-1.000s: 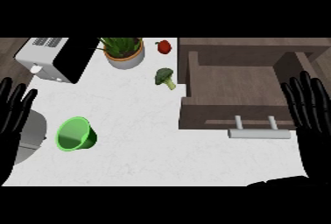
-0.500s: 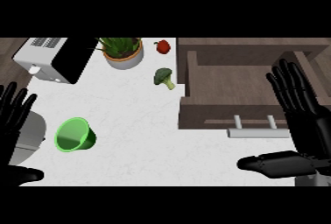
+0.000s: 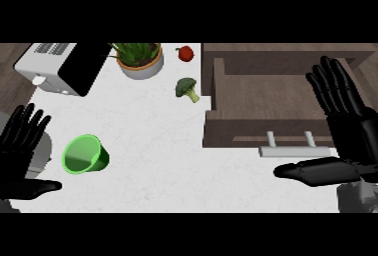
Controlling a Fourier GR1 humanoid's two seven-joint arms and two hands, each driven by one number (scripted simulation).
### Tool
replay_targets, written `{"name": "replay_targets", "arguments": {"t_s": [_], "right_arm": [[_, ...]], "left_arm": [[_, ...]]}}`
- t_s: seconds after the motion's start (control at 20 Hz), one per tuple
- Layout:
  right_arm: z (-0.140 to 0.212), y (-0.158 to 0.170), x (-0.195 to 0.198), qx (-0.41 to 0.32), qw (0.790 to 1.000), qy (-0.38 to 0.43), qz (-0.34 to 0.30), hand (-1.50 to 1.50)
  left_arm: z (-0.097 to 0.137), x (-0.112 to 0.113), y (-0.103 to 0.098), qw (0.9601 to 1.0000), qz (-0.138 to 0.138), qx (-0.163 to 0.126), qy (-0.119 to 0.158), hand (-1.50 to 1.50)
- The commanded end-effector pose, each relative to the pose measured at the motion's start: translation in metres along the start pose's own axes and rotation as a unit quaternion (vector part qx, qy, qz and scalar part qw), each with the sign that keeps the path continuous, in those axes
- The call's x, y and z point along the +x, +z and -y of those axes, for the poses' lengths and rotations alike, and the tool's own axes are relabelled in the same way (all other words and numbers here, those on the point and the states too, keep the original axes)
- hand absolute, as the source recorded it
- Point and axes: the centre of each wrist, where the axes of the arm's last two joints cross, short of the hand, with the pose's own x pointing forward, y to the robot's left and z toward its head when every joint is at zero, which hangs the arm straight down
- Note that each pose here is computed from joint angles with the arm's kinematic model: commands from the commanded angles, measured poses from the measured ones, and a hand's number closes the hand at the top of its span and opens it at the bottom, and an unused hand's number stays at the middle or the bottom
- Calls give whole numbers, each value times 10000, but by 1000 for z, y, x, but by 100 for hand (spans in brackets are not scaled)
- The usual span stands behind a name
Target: Pick up the cup, place it into the drawer and close the drawer
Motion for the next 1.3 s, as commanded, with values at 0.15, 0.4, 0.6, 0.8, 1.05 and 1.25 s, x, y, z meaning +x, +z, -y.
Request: {"name": "replay_targets", "arguments": {"t_s": [0.15, 0.4, 0.6, 0.8, 1.05, 1.25], "right_arm": [[-2, 2, 7, -33, 9999, 42, 161, -150], [5, 3, -4, 103, 9998, 96, 101, -150], [28, -15, 0, -72, 10000, 12, 28, -150], [4, -16, 4, 24, 9999, 85, 116, -150], [13, -9, 6, -6, 9999, -4, 122, -150], [19, -21, 15, 105, 9999, 60, 77, -150]], "left_arm": [[-12, -45, -6, 9985, -350, 369, -219, -150], [-32, -85, 25, 9982, -469, 301, -232, -150], [-19, -113, 16, 9970, -669, 275, -264, -150], [-55, -117, 29, 9962, -591, 464, -430, -150], [-35, -144, 34, 9966, -590, 467, -334, -150], [-37, -142, 28, 9973, -321, 594, -283, -150]]}}
